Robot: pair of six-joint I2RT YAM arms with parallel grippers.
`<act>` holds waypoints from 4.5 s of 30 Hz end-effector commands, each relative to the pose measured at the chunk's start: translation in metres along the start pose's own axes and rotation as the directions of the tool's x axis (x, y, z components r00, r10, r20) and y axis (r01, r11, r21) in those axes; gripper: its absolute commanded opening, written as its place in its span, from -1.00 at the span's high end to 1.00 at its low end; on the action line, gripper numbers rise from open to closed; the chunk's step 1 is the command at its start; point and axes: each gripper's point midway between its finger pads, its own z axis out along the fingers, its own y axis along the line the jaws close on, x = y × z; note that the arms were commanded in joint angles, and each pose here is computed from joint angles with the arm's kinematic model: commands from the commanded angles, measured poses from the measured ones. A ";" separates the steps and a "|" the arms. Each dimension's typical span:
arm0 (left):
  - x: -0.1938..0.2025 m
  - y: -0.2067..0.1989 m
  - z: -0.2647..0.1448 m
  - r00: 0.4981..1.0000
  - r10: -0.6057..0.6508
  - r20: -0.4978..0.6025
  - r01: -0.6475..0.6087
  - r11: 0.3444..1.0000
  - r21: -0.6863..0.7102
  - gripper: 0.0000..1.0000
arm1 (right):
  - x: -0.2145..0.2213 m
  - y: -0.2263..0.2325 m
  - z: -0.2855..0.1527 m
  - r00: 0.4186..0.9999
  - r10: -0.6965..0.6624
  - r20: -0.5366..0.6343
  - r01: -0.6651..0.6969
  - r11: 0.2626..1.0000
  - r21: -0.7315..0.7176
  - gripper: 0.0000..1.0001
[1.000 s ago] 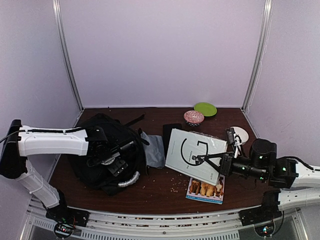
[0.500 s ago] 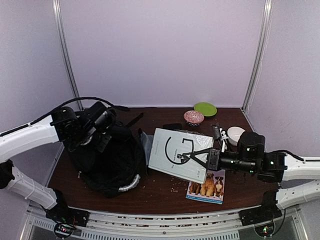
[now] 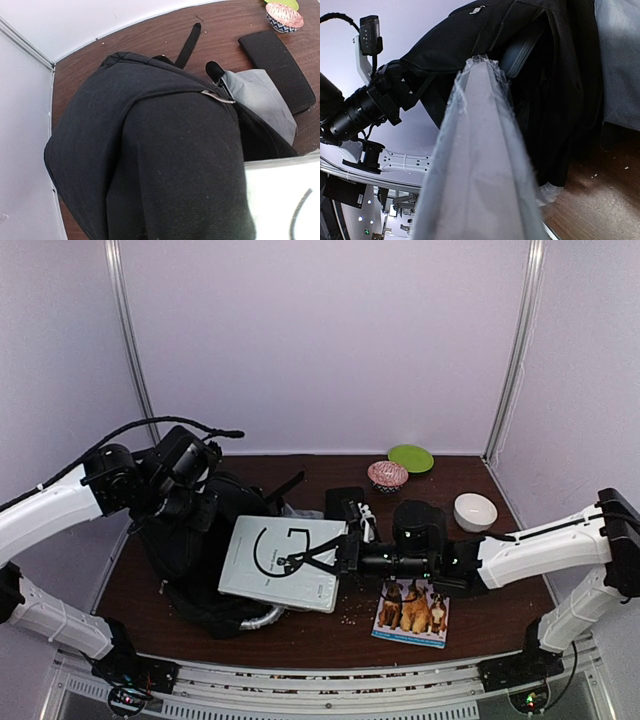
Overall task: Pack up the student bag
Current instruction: Place the book in the student bag.
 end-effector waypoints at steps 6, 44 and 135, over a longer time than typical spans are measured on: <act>-0.038 0.005 0.009 0.968 -0.226 0.109 0.226 0.974 0.011 1.00 | -0.008 0.055 0.028 0.999 0.050 0.000 -0.049 0.984 -0.170 1.00; -0.022 0.015 0.002 0.785 -0.618 0.045 0.591 0.768 0.249 1.00 | -0.087 0.009 0.120 0.948 0.145 0.282 -0.138 0.989 -0.045 1.00; -0.052 -0.039 0.039 0.616 -0.783 -0.085 0.732 0.529 0.428 1.00 | -0.068 -0.070 0.154 0.978 0.015 0.210 -0.077 0.954 0.289 0.22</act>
